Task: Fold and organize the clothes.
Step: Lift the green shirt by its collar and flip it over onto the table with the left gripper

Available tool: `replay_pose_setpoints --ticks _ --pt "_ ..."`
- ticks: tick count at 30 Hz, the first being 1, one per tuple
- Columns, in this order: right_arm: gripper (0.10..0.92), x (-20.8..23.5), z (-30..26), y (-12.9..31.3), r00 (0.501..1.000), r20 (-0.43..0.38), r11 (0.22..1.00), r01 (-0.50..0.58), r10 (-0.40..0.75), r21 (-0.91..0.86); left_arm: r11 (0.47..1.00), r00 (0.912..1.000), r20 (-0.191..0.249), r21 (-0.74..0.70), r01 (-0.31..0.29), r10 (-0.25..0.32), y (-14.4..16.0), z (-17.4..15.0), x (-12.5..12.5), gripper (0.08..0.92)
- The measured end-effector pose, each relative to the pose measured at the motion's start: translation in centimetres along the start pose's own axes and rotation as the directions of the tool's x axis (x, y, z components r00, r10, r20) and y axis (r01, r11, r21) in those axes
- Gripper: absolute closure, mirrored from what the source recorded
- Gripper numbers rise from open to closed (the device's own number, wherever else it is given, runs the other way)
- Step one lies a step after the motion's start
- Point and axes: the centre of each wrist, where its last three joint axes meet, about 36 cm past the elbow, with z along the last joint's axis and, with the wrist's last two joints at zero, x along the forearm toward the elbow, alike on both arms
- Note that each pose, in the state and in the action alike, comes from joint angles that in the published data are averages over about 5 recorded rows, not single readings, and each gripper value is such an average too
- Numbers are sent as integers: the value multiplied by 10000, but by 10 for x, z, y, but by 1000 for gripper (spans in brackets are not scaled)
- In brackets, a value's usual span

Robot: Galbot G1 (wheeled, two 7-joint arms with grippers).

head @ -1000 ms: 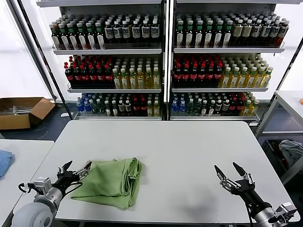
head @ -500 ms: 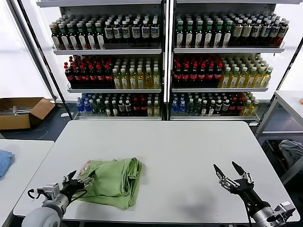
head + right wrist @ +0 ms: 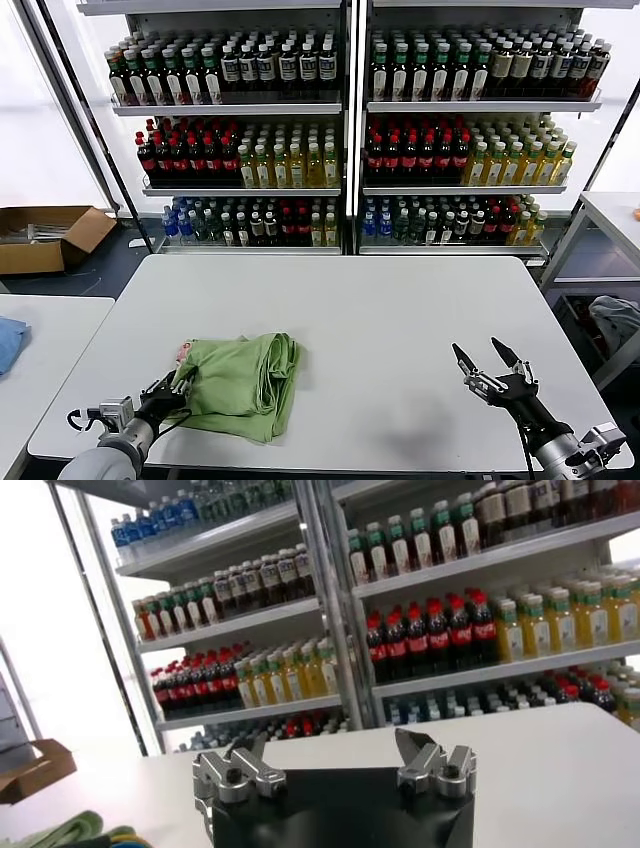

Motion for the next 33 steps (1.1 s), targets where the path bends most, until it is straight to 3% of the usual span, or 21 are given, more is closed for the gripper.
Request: replay_pose_setpoints --ticks 4,8,17,23,29,33 --pt "200 -2 1 1 10000 10 10000 49 -49 -35 9998 9996 207 -112 169 -166 1 0 2 796" --pt "200 -4 0 0 9999 66 9999 98 -98 -41 9984 9969 689 -396 416 -388 5 -7 4 885" --pt "200 -5 -2 -3 9997 206 9999 103 -101 -107 9894 9785 1750 -751 1240 -1094 41 -44 21 898" --pt "200 -6 -4 -6 9996 259 9999 130 -128 -95 9758 9575 2233 -783 2043 -1826 92 -75 39 898" --pt "200 -8 -5 -9 9994 305 9998 146 -142 -122 9506 9240 2748 -843 2987 -2659 146 -116 60 898" --pt "200 -9 -3 -9 9994 306 9996 168 -160 -247 9367 9054 3023 -898 3385 -2982 162 -138 72 898"
